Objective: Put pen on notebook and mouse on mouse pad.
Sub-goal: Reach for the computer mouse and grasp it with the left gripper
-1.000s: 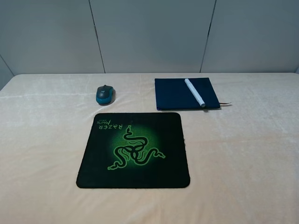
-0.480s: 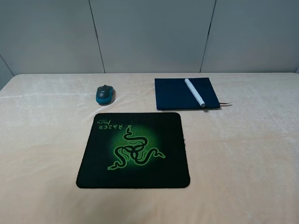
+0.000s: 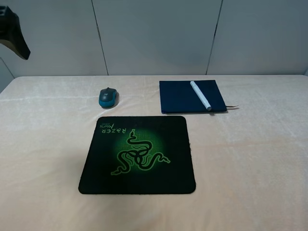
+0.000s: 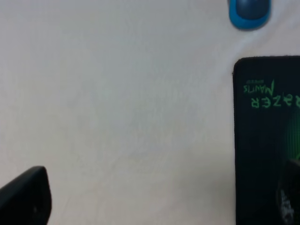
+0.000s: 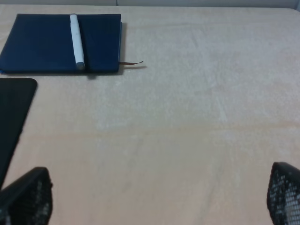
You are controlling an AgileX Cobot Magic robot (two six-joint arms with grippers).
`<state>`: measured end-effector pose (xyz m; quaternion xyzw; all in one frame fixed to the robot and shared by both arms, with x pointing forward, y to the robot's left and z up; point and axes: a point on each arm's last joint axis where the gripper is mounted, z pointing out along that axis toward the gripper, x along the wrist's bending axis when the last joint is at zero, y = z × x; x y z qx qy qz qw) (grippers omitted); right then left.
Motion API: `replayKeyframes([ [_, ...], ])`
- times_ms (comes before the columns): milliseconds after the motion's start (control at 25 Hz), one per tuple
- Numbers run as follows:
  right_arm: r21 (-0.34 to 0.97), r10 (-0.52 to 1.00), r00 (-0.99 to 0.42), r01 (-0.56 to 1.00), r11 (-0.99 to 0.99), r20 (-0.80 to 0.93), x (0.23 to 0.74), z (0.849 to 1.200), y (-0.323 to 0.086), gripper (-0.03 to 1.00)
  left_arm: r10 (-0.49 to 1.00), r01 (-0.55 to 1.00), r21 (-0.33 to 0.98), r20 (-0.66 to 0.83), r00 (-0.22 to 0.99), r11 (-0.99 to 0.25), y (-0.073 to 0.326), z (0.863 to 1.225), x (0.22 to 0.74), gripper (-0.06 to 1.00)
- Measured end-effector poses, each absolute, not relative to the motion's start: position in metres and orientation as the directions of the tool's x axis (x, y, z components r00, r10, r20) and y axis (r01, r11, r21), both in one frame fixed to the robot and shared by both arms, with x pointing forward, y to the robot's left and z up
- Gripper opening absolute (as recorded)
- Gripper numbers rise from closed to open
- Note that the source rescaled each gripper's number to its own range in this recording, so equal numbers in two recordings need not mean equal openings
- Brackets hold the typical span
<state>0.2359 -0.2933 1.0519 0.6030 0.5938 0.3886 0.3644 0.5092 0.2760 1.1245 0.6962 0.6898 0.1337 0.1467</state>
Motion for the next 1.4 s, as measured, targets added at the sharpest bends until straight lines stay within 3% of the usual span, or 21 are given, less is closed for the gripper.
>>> replayKeyframes([
  [360,0.901,0.999,-0.007,0.433,-0.029,0.036,0.236,1.052,-0.293,1.00,0.998,0.937,0.350,-0.057,0.023,-0.002,0.259,1.088,0.558,0.92],
  [1000,0.901,0.999,-0.007,0.433,-0.029,0.036,0.236,1.052,-0.293,1.00,0.995,0.958,0.280,-0.067,0.078,-0.056,0.172,1.028,0.637,0.92],
  [1400,0.901,0.999,-0.007,0.433,-0.029,0.036,0.236,1.052,-0.293,1.00,0.999,0.970,0.240,-0.013,0.031,-0.026,0.162,0.988,0.663,0.92],
])
